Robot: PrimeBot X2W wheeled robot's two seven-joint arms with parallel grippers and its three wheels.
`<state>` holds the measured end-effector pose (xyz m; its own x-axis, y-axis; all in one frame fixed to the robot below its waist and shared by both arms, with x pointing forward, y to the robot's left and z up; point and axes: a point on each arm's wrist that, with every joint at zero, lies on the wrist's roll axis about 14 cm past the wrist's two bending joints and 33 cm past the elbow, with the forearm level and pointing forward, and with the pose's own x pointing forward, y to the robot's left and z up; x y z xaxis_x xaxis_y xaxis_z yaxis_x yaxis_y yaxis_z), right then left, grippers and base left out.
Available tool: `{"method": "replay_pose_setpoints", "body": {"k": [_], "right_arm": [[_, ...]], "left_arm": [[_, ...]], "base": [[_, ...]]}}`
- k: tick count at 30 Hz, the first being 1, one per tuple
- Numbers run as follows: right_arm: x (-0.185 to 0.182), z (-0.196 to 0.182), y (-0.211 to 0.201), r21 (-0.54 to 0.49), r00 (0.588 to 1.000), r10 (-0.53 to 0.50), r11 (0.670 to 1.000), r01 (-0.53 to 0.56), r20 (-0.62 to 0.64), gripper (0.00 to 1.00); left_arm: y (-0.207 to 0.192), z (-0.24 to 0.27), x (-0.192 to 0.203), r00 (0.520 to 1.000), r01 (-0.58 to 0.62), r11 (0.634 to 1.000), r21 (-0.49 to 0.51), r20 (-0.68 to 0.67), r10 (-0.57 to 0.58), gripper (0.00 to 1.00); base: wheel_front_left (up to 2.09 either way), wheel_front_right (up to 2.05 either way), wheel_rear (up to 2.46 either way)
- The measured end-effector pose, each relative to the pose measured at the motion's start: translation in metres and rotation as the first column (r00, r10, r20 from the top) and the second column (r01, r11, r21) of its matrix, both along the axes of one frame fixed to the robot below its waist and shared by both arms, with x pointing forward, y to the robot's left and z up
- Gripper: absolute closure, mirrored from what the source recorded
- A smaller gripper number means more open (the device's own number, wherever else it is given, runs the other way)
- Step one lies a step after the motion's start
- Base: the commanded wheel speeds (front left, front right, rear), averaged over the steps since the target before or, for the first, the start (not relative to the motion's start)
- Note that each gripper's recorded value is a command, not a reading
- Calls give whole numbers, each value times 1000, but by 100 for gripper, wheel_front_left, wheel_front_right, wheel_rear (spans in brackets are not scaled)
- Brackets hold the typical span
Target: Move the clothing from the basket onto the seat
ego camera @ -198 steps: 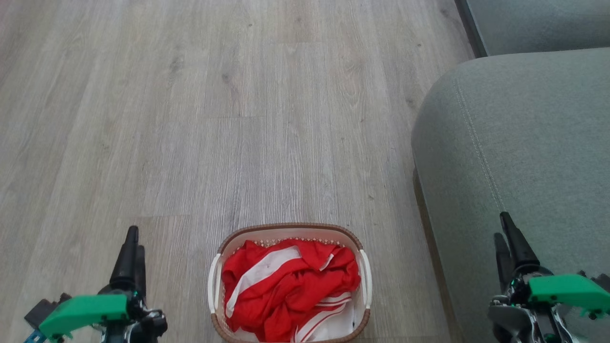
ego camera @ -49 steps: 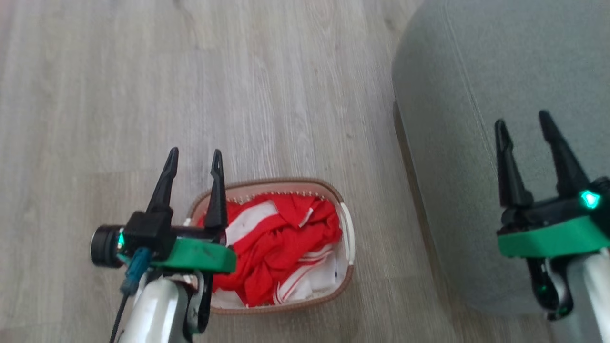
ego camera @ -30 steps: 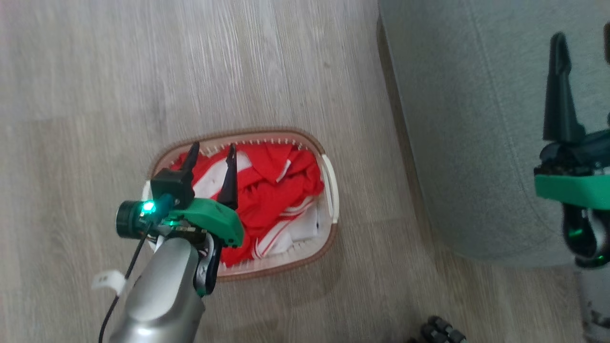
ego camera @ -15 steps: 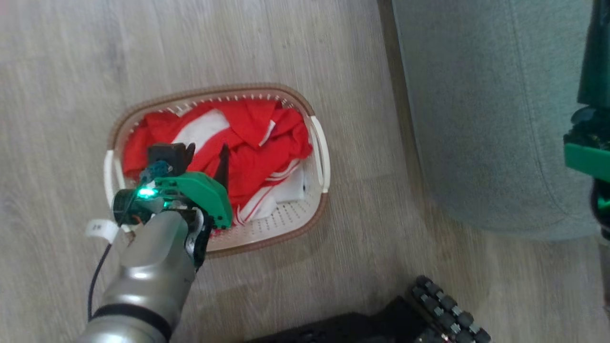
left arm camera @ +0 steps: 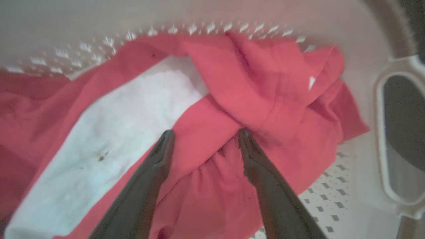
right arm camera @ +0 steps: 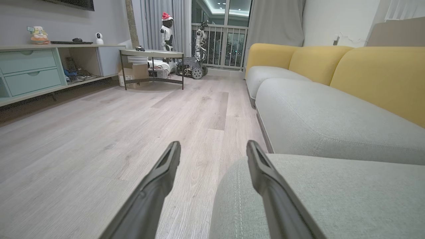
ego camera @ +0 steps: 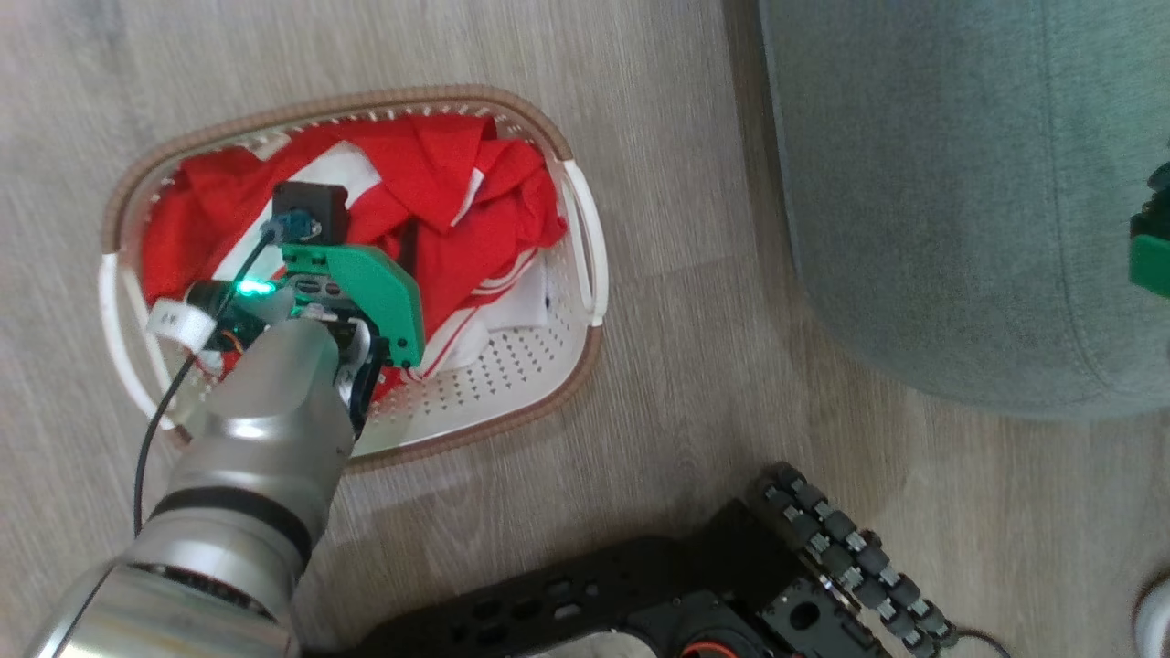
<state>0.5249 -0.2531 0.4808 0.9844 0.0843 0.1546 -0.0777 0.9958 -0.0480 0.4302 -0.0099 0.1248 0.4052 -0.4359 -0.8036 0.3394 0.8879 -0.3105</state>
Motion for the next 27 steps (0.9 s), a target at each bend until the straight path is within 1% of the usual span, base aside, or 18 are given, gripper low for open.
{"method": "replay_pose_setpoints", "body": {"k": [4,9,14,15,16,17,18,23,27], "right_arm": [[3,-14,-2,-5,1000,-5,1000,5,-29,0],[9,-20,-5,-20,1000,-8,1000,8,-29,0],[9,-27,-6,-21,999,-14,1000,13,-45,0],[9,-27,-6,-20,999,-14,1000,13,-45,0],[9,-27,-6,-19,999,-14,1000,13,-44,0],[9,-27,-6,-18,999,-13,1000,12,-43,0],[9,-26,-5,-17,999,-13,1000,12,-41,0],[9,-18,-2,-7,1000,-5,1000,5,-24,0],[7,-2,1,8,1000,1,1000,-1,10,0]], "left_arm": [[3,-20,-8,998,20,999,47,-68,-17,0],[3,-39,-14,986,63,994,86,-160,-49,0],[0,-45,-17,983,68,994,84,-176,-53,0],[1,-45,-17,983,68,994,85,-177,-52,21],[1,-45,-17,983,67,994,85,-178,-51,59],[1,-44,-17,983,68,994,85,-176,-52,73],[2,-43,-16,984,67,994,83,-168,-52,100],[2,-32,-7,991,68,996,66,-119,-60,100],[1,-13,1,997,46,998,36,-70,-44,100]], "base": [[0,0,0],[0,0,0],[0,0,0],[0,0,0],[0,0,0],[0,0,0],[0,0,0],[0,0,0],[0,0,0]]}}
